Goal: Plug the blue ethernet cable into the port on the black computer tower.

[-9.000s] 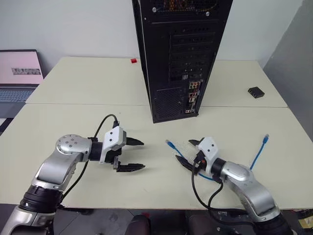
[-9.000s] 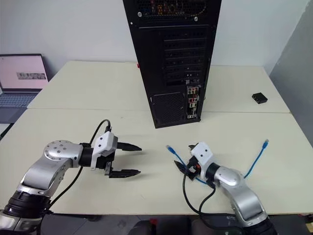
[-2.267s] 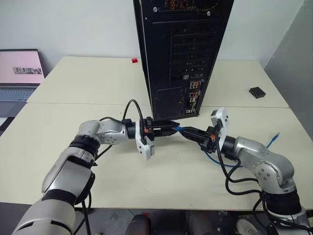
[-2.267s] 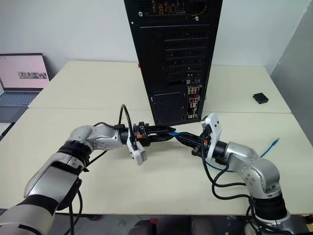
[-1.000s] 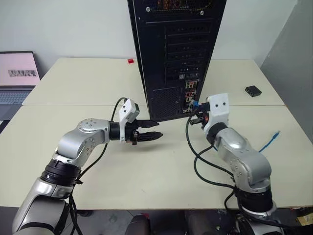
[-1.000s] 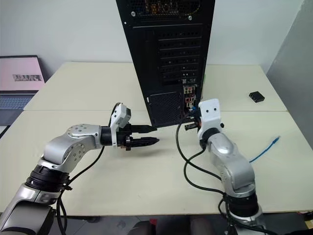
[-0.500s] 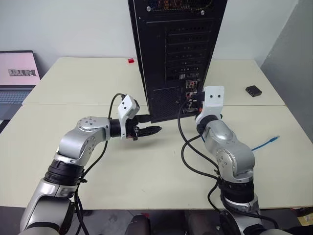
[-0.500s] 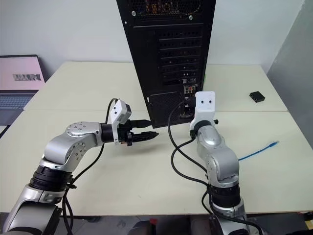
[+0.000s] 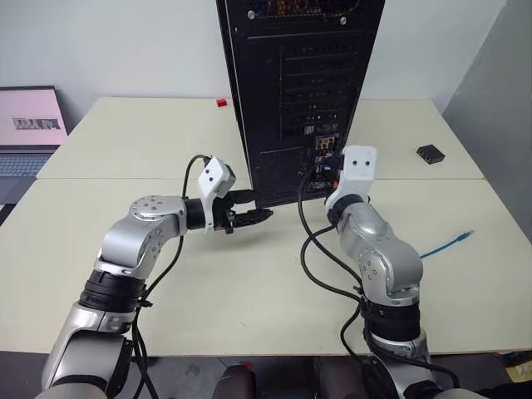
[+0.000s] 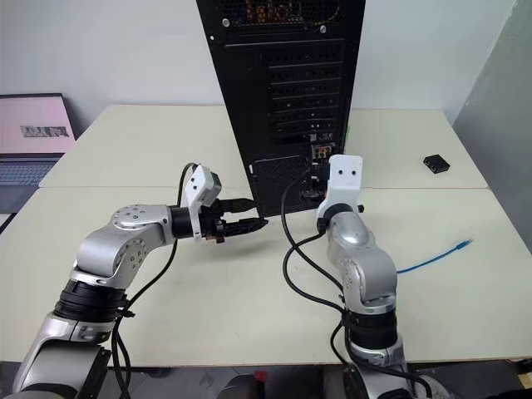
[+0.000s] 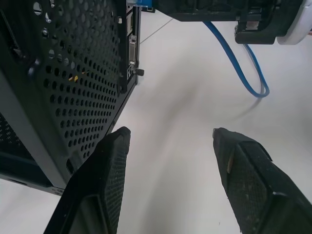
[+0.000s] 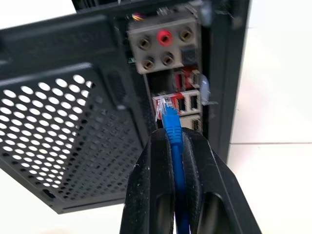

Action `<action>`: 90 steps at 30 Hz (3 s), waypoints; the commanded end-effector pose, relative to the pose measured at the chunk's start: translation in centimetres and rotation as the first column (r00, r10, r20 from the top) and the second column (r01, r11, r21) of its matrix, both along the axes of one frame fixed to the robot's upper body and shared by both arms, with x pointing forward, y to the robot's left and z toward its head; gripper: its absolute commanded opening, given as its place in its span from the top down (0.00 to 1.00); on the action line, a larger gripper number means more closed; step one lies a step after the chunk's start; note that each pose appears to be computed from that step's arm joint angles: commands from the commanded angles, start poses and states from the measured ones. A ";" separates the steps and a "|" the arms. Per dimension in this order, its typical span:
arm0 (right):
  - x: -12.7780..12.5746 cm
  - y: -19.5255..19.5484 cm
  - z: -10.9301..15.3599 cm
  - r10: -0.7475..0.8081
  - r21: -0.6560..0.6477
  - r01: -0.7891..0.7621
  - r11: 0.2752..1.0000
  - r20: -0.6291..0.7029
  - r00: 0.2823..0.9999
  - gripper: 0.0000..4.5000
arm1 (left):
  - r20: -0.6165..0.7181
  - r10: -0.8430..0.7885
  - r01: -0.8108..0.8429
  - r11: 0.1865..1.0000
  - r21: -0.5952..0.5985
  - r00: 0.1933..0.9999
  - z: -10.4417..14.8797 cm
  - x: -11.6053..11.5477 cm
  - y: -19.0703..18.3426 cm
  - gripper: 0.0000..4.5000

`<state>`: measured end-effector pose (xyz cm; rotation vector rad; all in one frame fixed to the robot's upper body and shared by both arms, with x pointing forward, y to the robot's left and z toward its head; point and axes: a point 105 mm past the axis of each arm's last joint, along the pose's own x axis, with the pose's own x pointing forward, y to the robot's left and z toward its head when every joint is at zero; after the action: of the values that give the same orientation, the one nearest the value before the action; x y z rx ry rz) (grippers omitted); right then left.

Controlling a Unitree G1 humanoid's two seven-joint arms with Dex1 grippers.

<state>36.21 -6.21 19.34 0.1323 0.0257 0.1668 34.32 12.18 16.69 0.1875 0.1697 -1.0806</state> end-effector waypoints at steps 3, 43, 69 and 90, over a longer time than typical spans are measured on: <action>0.1 0.2 1.6 0.002 0.027 -0.004 1.000 0.062 0.998 1.00 | 0.064 -0.006 0.007 1.000 -0.015 0.998 1.4 0.2 0.2 0.36; 0.4 3.6 3.2 0.114 0.001 -0.114 0.993 0.092 0.989 1.00 | 0.073 -0.008 0.009 1.000 -0.011 0.997 0.8 0.2 0.3 0.36; -0.2 4.7 3.7 0.147 -0.046 -0.143 0.989 0.117 0.982 1.00 | 0.071 -0.011 0.011 1.000 0.004 0.997 0.6 0.1 0.3 0.36; 0.1 4.8 3.7 0.160 -0.053 -0.155 0.986 0.095 0.983 1.00 | 0.075 -0.018 0.017 1.000 0.011 0.997 0.6 0.0 0.2 0.36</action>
<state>36.83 -3.33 19.65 0.0520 0.0440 0.2505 34.44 12.36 16.06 0.2095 0.1555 -1.0859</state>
